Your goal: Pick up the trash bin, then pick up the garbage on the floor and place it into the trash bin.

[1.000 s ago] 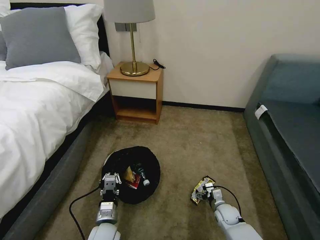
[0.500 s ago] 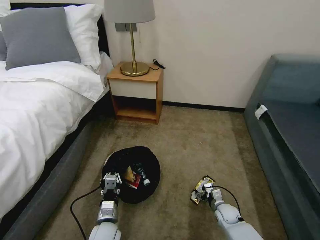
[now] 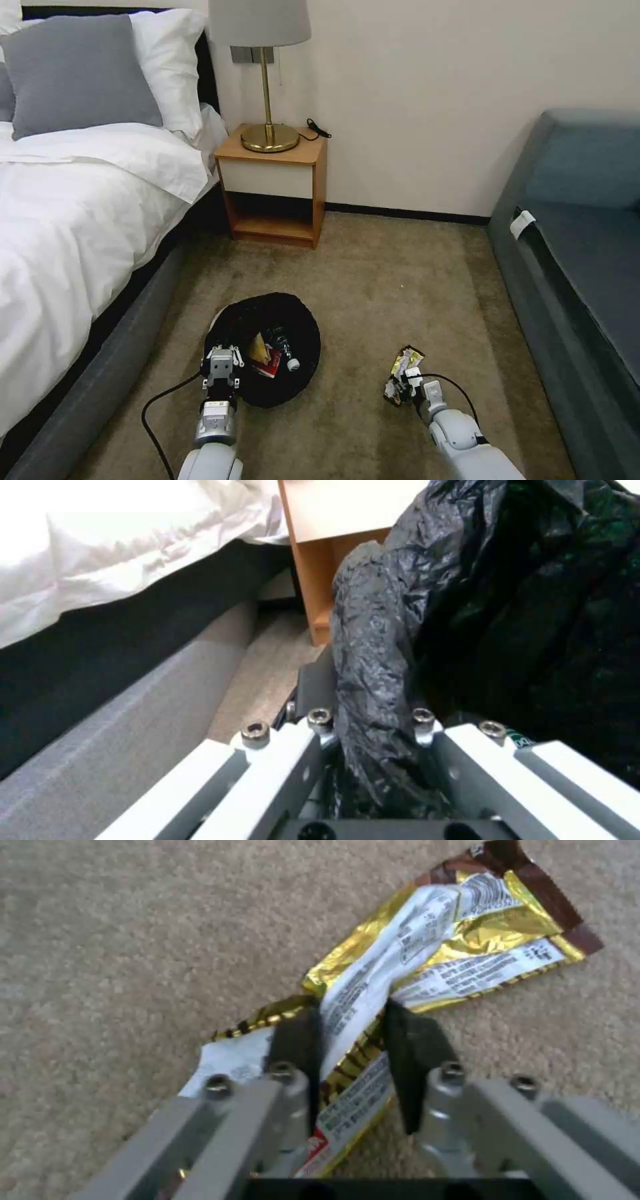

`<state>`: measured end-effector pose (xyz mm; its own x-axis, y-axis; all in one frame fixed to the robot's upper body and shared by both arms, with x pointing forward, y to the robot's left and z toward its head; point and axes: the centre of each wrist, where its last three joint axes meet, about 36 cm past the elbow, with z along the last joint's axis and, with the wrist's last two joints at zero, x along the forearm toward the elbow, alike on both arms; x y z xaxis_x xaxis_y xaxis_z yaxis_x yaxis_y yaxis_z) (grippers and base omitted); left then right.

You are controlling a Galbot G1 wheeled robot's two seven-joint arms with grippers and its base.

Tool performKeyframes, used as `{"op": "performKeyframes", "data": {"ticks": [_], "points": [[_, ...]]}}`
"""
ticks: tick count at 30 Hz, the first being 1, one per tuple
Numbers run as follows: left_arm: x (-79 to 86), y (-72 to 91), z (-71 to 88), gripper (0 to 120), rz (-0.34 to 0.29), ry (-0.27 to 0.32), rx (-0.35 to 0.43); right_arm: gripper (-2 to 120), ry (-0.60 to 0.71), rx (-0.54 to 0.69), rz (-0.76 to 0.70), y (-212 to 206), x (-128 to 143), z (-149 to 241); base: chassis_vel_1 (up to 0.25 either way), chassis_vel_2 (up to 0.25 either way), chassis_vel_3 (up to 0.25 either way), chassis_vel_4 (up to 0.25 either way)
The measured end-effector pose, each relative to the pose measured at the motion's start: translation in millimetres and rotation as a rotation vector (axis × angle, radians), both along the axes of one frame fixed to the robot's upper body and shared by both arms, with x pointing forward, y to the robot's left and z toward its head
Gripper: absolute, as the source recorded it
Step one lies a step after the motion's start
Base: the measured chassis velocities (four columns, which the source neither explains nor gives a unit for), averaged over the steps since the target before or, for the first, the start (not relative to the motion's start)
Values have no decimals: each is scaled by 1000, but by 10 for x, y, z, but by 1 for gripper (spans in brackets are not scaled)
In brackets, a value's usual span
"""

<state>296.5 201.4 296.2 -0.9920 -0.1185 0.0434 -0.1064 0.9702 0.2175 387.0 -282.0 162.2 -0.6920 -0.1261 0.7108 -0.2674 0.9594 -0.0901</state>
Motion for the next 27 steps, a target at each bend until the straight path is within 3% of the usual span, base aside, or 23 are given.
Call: {"op": "performKeyframes", "data": {"ticks": [2, 5, 27], "points": [[2, 2, -2, 4, 0, 0, -1, 8, 1, 2, 2, -3, -1, -2, 0, 0, 0, 0], [4, 1, -4, 4, 0, 1, -1, 0, 1, 2, 3, -13, -4, -5, 0, 0, 0, 0], [9, 17, -33, 4, -3, 8, -3, 0, -24, 15, 2, 4, 9, -33, 0, 0, 0, 0]]}}
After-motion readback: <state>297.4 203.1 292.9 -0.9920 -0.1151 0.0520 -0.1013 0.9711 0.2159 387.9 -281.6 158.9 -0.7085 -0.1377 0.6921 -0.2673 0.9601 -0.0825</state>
